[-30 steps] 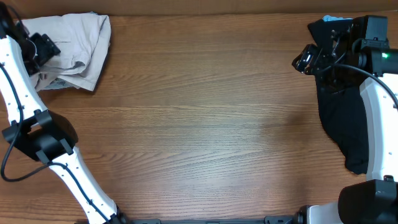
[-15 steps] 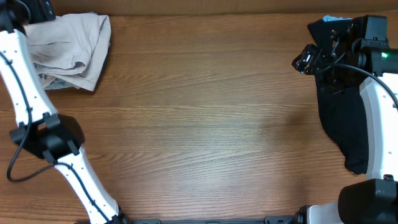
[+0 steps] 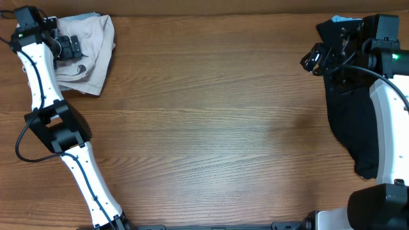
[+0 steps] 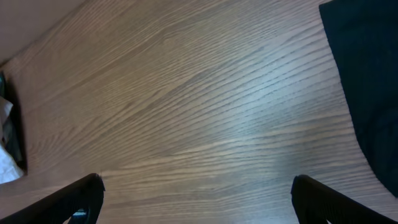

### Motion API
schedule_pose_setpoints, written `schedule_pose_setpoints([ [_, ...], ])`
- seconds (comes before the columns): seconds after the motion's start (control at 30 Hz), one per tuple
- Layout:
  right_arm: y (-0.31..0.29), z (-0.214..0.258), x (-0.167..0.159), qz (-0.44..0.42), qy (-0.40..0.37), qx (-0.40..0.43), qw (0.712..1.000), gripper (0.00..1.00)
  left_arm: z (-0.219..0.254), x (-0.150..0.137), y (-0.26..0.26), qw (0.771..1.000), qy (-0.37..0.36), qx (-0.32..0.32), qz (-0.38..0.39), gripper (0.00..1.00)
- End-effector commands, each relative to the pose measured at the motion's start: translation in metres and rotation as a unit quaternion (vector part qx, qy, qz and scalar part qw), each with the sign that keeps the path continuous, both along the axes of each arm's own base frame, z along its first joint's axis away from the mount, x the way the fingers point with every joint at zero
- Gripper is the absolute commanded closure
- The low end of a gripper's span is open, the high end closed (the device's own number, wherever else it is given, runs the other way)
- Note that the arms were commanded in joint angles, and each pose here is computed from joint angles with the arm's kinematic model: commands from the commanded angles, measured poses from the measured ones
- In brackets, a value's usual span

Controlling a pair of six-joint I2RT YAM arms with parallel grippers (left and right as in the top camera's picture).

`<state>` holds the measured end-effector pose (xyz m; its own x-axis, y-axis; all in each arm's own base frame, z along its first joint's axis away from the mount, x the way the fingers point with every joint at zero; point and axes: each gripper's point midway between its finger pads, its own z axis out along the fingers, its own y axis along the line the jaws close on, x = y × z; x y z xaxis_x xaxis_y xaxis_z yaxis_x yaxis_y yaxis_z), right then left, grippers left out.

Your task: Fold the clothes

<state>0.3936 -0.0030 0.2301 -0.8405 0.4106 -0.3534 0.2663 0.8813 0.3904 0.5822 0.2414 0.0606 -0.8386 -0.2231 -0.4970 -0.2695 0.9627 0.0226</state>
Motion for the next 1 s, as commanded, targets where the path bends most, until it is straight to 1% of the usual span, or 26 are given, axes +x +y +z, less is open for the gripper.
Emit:
schedule_pose_setpoints([
  [0.0,-0.003,0.043,0.008,0.014,-0.054,-0.02,0.998,0.0,0.08,0.001,-0.004,0.998,-0.057,0.02,0.005,0.0],
  [0.1,-0.007,0.092,0.0,0.005,-0.088,-0.038,0.995,0.0,0.164,-0.012,-0.01,0.993,-0.111,0.042,0.004,0.0],
  [0.23,-0.005,0.164,-0.03,0.0,-0.142,-0.052,0.989,0.0,0.272,-0.043,-0.036,0.979,-0.192,0.063,-0.011,0.0],
  [0.33,-0.001,0.203,-0.063,-0.001,-0.172,-0.057,0.983,0.0,0.334,-0.066,-0.048,0.966,-0.245,0.085,-0.015,0.0],
  [0.43,0.003,0.231,-0.087,-0.003,-0.206,-0.061,0.977,0.0,0.377,-0.09,-0.057,0.954,-0.281,0.1,-0.015,0.0],
  [0.53,0.005,0.248,-0.1,-0.004,-0.236,-0.065,0.97,0.0,0.403,-0.106,-0.064,0.946,-0.304,0.11,-0.015,0.0],
  [0.63,0.006,0.253,-0.108,-0.004,-0.245,-0.066,0.967,0.0,0.416,-0.115,-0.067,0.942,-0.315,0.115,-0.015,0.0],
  [0.77,0.006,0.253,-0.108,-0.004,-0.245,-0.067,0.967,0.0,0.416,-0.115,-0.068,0.942,-0.315,0.115,-0.015,0.0],
  [0.9,0.005,0.251,-0.105,-0.004,-0.241,-0.066,0.968,0.0,0.406,-0.114,-0.068,0.948,-0.3,0.108,-0.016,0.0],
  [0.97,-0.005,0.249,-0.106,-0.012,-0.238,-0.098,0.966,0.0,0.398,-0.116,-0.069,0.953,-0.286,0.102,-0.016,0.0],
])
